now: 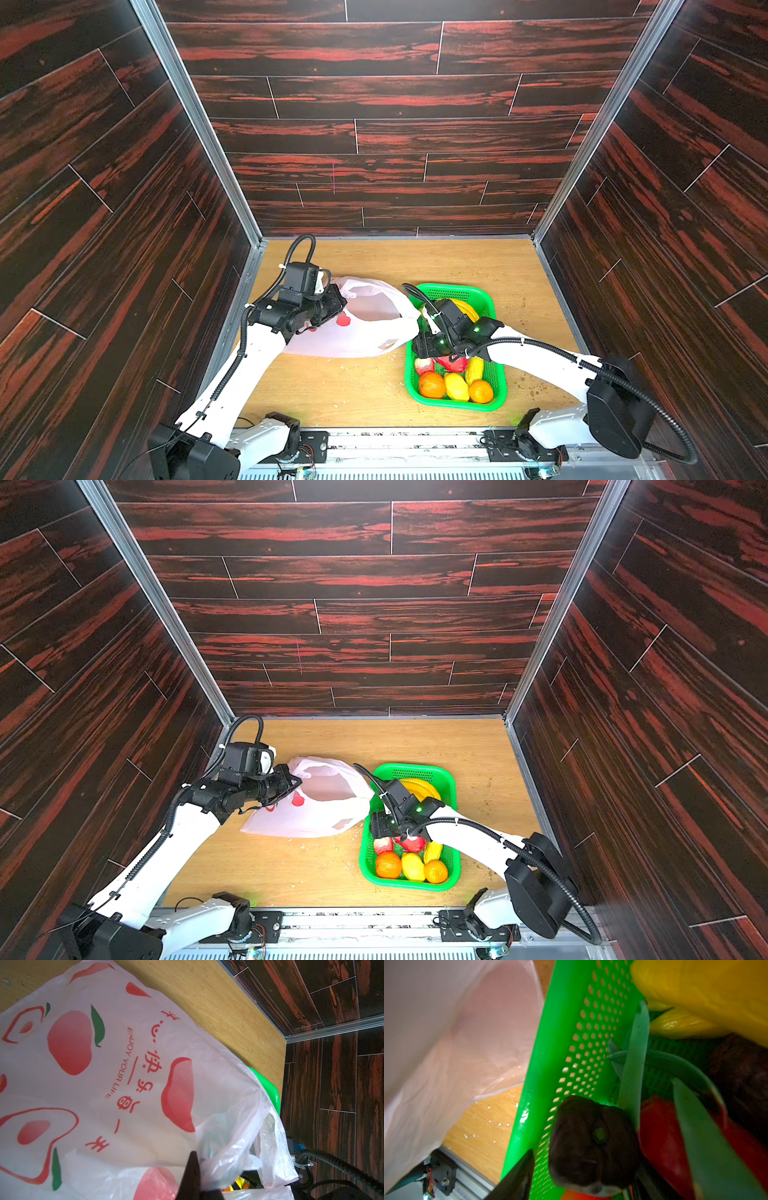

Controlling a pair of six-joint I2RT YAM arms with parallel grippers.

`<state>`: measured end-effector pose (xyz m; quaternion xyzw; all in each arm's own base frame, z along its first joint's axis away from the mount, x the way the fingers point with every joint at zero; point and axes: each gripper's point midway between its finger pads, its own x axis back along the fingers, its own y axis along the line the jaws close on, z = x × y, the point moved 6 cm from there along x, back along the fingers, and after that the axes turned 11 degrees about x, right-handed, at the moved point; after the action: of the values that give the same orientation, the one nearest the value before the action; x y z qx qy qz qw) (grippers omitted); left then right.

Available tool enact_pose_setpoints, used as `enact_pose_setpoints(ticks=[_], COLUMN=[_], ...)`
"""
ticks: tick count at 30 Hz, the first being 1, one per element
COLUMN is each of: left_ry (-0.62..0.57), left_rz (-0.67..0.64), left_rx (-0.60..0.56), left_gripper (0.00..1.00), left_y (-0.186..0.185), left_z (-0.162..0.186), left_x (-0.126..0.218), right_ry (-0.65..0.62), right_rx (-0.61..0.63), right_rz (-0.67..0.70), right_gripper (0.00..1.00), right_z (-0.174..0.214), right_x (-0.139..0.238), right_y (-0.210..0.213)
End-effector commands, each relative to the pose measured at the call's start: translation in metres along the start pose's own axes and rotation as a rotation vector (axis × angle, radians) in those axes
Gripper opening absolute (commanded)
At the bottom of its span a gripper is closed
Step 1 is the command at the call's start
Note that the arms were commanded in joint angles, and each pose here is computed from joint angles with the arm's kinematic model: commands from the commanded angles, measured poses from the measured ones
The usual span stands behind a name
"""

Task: Place the fake fruits into the plastic bag and tie a complex knot
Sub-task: 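Grasp the dark plum with the right gripper and lift it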

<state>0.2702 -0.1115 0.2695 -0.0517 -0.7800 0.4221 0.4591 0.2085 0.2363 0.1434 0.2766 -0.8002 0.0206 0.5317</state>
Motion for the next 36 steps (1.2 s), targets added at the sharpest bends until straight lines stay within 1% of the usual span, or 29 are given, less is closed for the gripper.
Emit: enact_pose_setpoints(ticks=[1, 4, 6, 10, 14, 17, 20, 22, 26, 29, 36], left_ry=[-0.001, 0.004, 0.006, 0.015, 0.025, 0.031, 0.032, 0.031, 0.037, 0.047, 0.077], left_rz=[0.004, 0.006, 0.006, 0.006, 0.014, 0.016, 0.015, 0.017, 0.021, 0.032, 0.080], left_rx=[-0.007, -0.009, -0.009, -0.016, -0.026, -0.029, -0.031, -0.033, -0.039, -0.044, -0.062], left_gripper=[0.00, 0.00, 0.00, 0.00, 0.00, 0.00, 0.00, 0.00, 0.00, 0.00, 0.00], left_y=[0.002, 0.002, 0.002, 0.002, 0.001, 0.001, 0.001, 0.001, 0.000, -0.001, -0.007], left_z=[0.003, 0.003, 0.004, 0.004, 0.005, 0.006, 0.006, 0.005, 0.006, 0.007, 0.010], left_x=[0.007, 0.006, 0.006, 0.006, 0.005, 0.004, 0.003, 0.004, 0.004, 0.003, 0.004], right_ry=[-0.001, -0.026, -0.049, -0.059, -0.057, -0.072, -0.095, -0.118, -0.210, -0.265, -0.351], right_rx=[-0.017, -0.032, -0.046, -0.072, -0.091, -0.106, -0.114, -0.117, -0.087, -0.056, -0.013], right_rz=[0.068, 0.073, 0.065, 0.054, 0.067, 0.079, 0.095, 0.112, 0.091, 0.045, 0.002], right_gripper=[0.70, 0.72, 0.72, 0.69, 0.69, 0.64, 0.49, 0.43, 0.37, 0.36, 0.35], right_z=[-0.001, -0.004, -0.008, -0.013, -0.014, -0.014, -0.017, -0.019, -0.025, -0.029, -0.036], right_x=[-0.012, -0.014, -0.015, -0.020, -0.026, -0.028, -0.026, -0.020, 0.000, 0.017, 0.054], right_y=[-0.009, -0.011, -0.012, -0.015, -0.018, -0.020, -0.023, -0.025, -0.024, -0.020, -0.017])
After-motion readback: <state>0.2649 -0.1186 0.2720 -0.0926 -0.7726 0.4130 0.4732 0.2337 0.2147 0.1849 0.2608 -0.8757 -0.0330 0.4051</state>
